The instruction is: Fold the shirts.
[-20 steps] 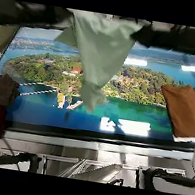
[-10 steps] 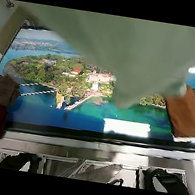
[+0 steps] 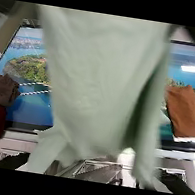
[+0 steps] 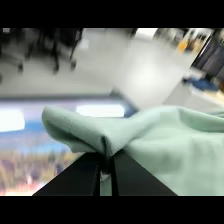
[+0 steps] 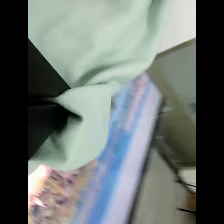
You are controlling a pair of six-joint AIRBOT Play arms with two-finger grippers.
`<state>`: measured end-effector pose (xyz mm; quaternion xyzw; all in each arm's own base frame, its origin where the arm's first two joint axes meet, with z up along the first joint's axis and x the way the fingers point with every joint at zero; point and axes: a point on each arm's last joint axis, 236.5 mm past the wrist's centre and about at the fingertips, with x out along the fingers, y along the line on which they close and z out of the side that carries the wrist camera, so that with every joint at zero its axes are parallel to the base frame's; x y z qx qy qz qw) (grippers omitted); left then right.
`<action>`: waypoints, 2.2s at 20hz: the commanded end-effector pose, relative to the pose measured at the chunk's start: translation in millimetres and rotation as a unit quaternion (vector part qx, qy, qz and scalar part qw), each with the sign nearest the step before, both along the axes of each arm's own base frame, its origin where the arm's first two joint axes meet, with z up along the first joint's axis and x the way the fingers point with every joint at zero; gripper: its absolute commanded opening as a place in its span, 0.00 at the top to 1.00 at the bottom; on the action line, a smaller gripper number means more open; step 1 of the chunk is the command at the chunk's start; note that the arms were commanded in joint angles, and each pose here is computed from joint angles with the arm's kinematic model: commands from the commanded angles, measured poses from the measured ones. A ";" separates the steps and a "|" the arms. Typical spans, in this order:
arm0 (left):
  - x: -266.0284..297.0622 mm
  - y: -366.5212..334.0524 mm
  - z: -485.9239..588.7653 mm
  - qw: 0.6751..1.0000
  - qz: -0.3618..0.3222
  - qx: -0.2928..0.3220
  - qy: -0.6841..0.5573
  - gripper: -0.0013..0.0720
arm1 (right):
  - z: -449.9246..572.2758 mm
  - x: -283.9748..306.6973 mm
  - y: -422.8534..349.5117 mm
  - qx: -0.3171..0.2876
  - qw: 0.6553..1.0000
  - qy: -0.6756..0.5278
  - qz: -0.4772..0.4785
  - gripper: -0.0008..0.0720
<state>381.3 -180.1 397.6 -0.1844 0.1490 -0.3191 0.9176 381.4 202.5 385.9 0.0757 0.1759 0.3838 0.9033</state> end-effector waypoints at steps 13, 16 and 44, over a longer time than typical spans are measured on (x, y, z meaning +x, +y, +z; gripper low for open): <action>99.4 66.8 -444.4 0.889 0.059 0.109 0.441 0.96 | -318.5 121.1 46.6 0.003 0.926 0.378 0.008 0.47; 116.6 65.7 -436.4 0.896 0.060 0.108 0.426 0.96 | -275.4 86.7 -8.1 -0.009 0.915 0.403 0.000 0.52; 127.5 63.0 -426.0 0.899 0.047 0.114 0.420 0.96 | -502.5 -163.9 22.6 0.072 0.747 0.618 -0.235 0.41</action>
